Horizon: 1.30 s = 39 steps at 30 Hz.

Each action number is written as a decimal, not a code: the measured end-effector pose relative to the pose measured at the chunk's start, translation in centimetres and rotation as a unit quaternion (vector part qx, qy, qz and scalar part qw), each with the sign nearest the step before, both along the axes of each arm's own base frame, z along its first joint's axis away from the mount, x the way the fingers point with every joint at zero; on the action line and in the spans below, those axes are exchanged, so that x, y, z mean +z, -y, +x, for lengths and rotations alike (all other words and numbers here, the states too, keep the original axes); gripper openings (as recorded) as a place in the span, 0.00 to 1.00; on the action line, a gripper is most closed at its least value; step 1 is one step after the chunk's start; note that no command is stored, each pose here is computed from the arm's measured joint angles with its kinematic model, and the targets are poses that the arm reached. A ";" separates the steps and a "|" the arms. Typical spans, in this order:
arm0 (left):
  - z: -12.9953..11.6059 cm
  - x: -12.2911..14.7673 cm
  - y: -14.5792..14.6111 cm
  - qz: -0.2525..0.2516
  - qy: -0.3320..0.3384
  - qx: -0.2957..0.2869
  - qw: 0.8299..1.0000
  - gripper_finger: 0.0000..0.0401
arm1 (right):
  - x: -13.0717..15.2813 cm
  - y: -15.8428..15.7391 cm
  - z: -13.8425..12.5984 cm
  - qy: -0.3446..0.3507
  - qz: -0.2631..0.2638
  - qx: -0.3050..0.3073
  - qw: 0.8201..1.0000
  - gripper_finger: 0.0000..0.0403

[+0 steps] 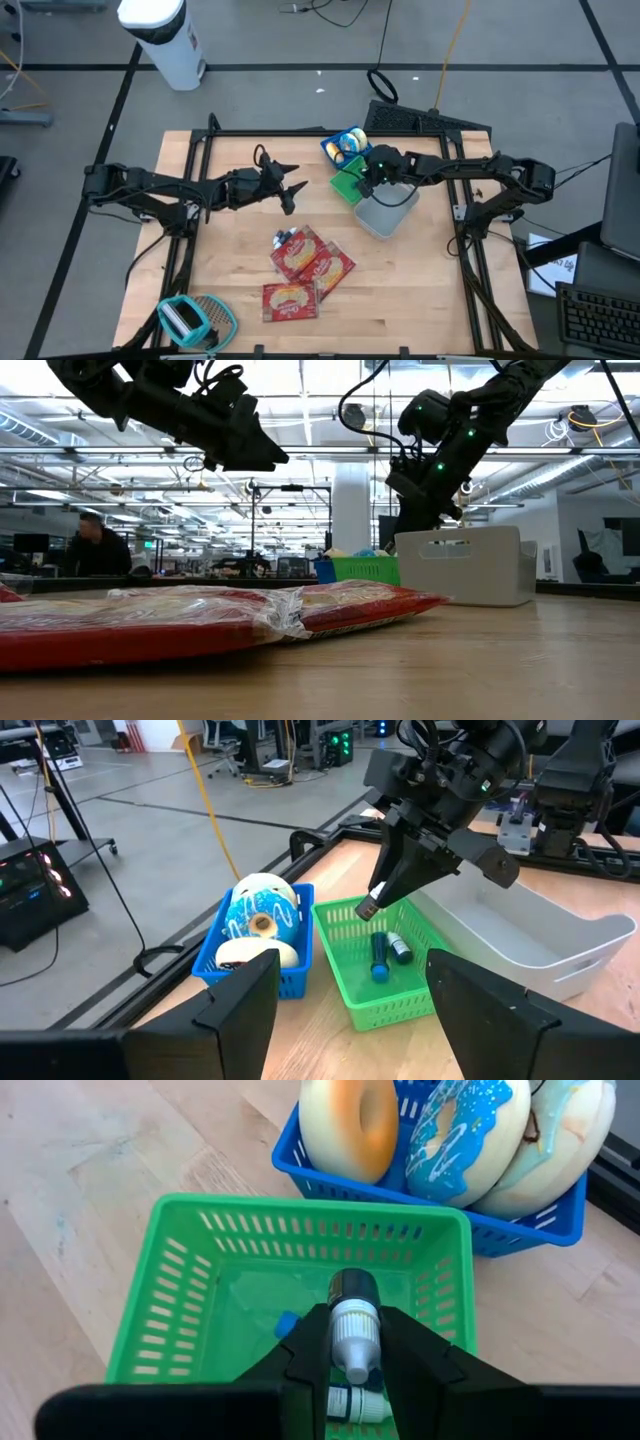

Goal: Pick & Place Food Item
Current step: Put the small brown food coloring bottle into the green bin, then put the small purple food coloring bottle into the green bin

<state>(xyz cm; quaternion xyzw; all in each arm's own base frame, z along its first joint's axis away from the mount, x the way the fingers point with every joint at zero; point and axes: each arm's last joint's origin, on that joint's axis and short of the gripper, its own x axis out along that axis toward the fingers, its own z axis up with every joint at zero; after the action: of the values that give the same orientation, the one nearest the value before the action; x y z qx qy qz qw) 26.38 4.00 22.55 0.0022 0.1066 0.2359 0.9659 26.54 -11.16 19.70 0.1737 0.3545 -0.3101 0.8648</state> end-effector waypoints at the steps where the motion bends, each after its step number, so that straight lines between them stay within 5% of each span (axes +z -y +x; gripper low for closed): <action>1: 0.0 0.0 0.0 0.000 0.000 0.000 1.000 0.64 | 0.0 0.0 0.0 0.000 0.000 0.000 1.000 0.15; 20: 0.0 0.0 0.0 0.001 0.000 0.000 1.000 0.64 | 0.1 -0.2 0.2 0.018 0.021 0.031 0.999 0.16; 39: 0.0 0.0 0.0 0.000 0.000 0.000 1.000 0.64 | 1.3 -0.4 0.5 0.055 0.000 0.070 0.996 0.41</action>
<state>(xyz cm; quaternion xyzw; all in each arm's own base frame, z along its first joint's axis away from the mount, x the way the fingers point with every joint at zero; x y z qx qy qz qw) 26.39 4.01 22.56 0.0022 0.1064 0.2360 0.9659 27.02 -10.75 20.97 0.1656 0.3174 -0.2389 0.9026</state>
